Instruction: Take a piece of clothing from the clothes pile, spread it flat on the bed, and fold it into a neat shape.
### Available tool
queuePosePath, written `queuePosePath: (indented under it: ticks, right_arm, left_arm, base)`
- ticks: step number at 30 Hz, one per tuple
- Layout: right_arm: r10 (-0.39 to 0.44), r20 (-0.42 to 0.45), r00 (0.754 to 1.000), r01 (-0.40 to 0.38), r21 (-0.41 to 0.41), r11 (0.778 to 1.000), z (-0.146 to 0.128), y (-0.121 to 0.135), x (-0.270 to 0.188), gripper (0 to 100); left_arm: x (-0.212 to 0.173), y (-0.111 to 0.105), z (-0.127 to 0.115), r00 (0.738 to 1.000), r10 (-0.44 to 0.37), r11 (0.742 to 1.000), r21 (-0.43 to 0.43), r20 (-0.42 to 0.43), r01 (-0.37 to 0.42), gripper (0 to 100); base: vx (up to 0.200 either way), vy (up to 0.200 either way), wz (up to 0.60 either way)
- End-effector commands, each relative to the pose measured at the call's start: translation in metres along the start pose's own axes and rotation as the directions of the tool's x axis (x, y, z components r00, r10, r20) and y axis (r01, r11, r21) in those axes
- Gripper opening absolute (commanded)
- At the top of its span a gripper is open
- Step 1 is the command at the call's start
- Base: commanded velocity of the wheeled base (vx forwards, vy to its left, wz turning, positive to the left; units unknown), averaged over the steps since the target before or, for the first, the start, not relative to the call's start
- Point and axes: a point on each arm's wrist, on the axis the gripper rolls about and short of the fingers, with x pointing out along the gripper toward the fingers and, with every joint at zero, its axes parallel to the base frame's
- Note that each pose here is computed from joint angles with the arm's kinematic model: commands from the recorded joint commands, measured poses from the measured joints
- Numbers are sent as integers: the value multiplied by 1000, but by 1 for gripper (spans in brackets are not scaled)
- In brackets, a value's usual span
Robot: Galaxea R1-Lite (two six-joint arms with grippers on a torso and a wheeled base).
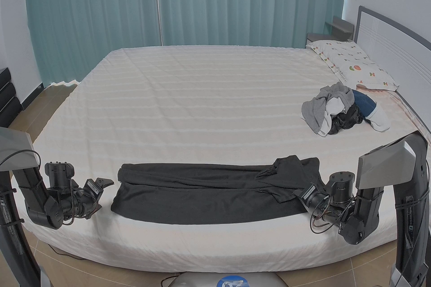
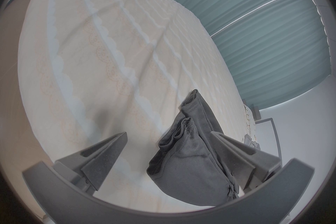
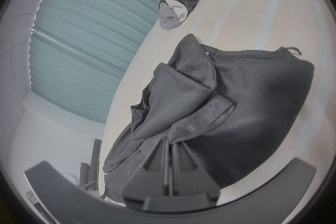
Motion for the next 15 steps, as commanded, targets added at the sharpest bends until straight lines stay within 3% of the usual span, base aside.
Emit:
queuePosePath:
  ticks: [1, 9, 15]
  right_arm:
    - [0, 0, 1000, 0, 1, 1000, 0, 1, -5, 0]
    - [40, -18, 999, -40, -10, 999, 0, 19, -29, 0]
    - [19, -24, 1000, -19, -9, 1000, -2, 16, -34, 0]
  left_arm:
    - [1, 1, -1, 1000, 3, 1000, -1, -4, -3, 100]
    - [2, 1, -1, 1000, 5, 1000, 0, -5, -5, 100]
    - [2, 1, -1, 1000, 4, 1000, 1, -6, -4, 100]
  base:
    - [0, 0, 0]
    - [0, 0, 0]
    - [0, 0, 0]
